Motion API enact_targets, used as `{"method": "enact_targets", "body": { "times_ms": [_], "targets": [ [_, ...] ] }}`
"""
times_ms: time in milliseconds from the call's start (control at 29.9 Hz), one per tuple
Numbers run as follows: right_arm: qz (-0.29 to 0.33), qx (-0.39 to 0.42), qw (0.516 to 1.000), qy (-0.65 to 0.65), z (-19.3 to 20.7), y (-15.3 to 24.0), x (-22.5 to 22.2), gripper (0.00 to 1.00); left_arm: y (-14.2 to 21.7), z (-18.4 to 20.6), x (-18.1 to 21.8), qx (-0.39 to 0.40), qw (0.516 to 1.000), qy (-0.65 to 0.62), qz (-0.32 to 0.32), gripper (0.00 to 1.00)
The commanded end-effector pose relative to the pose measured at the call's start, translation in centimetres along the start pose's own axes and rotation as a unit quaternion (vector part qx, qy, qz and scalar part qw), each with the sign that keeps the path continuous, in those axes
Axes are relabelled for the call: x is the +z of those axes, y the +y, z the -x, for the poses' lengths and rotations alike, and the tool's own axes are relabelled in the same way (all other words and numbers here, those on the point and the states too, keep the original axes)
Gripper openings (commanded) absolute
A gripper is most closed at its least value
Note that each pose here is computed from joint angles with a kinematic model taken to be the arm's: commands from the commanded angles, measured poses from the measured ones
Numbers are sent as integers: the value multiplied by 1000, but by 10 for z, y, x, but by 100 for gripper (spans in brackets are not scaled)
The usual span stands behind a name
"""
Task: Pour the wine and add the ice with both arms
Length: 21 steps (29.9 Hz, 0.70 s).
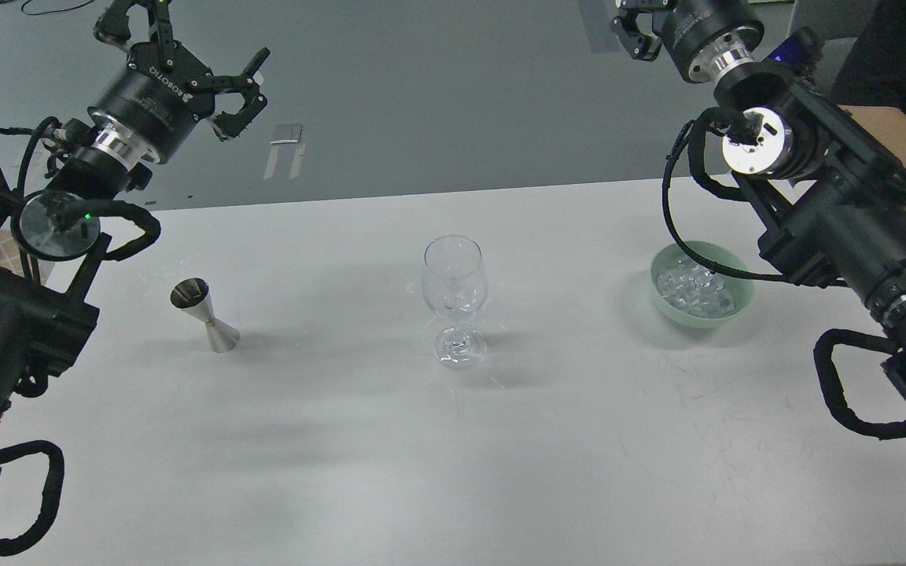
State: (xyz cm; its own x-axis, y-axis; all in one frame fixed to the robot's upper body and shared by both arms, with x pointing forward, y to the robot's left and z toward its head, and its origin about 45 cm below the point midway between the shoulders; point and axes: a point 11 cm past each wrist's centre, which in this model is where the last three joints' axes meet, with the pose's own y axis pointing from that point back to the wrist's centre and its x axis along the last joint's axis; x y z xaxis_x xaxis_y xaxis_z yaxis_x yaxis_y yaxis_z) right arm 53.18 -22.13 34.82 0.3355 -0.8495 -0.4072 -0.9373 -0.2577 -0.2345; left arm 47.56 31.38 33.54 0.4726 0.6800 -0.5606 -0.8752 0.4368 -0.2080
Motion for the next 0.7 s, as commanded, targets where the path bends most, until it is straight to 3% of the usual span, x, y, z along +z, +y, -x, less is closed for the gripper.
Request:
{"method": "enact_targets", "body": {
  "times_ms": [0, 668],
  "targets": [
    [0, 7, 1000, 7, -9, 2, -7, 100, 0, -2, -1, 3, 1000, 2, -1, 98],
    [-2, 16, 1000, 16, -21, 7, -13, 100, 6, -21, -7, 34, 999, 12, -4, 99]
  ]
}}
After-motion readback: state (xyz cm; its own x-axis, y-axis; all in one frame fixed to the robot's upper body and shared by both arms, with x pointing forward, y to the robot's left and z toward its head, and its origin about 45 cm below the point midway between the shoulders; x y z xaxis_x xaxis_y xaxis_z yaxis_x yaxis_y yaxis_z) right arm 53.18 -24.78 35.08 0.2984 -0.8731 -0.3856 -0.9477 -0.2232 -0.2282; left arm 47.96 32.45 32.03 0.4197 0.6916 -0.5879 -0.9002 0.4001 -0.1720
